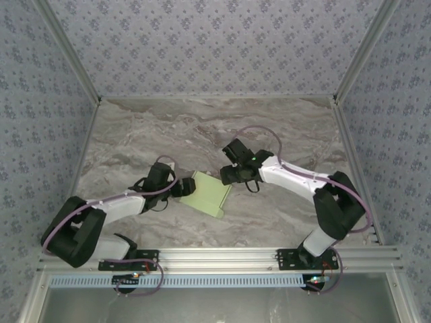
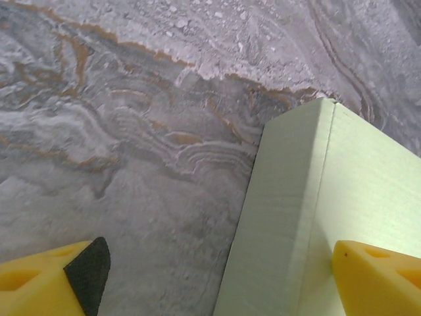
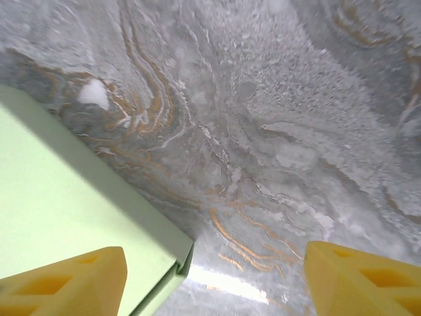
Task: Fold the paper box
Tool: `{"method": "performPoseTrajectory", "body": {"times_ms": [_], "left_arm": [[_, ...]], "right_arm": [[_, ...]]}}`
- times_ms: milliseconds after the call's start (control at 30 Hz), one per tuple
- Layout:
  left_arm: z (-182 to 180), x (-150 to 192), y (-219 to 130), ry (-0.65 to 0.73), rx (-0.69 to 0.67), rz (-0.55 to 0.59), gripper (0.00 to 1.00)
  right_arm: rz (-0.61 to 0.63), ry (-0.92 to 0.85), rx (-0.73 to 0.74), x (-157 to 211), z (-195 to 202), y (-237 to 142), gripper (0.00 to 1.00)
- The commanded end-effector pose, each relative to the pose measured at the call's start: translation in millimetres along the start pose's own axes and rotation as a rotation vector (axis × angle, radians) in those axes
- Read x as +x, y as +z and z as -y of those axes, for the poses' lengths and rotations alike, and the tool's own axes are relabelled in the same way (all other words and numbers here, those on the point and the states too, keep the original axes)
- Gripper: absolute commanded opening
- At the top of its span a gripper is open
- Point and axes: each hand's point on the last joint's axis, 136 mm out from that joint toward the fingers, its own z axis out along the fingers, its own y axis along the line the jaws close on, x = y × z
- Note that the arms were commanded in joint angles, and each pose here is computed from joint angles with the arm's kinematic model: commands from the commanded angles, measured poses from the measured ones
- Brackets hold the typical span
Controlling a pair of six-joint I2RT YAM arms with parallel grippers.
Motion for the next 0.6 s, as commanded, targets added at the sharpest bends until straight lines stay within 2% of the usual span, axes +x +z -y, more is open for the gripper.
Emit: {"method": "performPoseTrajectory", "body": {"times_ms": [0, 67, 167, 300, 433, 567], "left_arm": [[-12.4, 21.0, 9.0, -0.029, -0.033, -0.043, 0.84], [-11.0, 23.7, 11.4, -0.026, -0.037, -0.039, 0.80], [-11.7, 26.9, 14.6, -0.042, -0.056, -0.046, 0.72], [-20.4, 29.6, 16.0, -0.089, -0.111, -0.063, 0.68], [-19.6, 26.7, 18.7, -0.106, -0.114, -0.060, 0.64], [-10.2, 20.4, 16.8, -0.123, -0.077, -0.047, 0.64]], "right_arm": [[-0.030, 0.022, -0.022, 13.2, 0.9, -20.5, 0.74], [-0.048, 0.137, -0.073, 27.4, -2.9, -18.3, 0.72], [-0.060, 0.393, -0.269, 46.8, -29.7, -7.8, 0.65], [-0.042, 0.707, -0.410, 46.6, -49.8, 7.2, 0.63], [-0.014, 0.744, -0.443, 33.8, -72.3, 16.0, 0.64], [-0.008, 0.728, -0.452, 17.9, -76.3, 31.5, 0.64]]}}
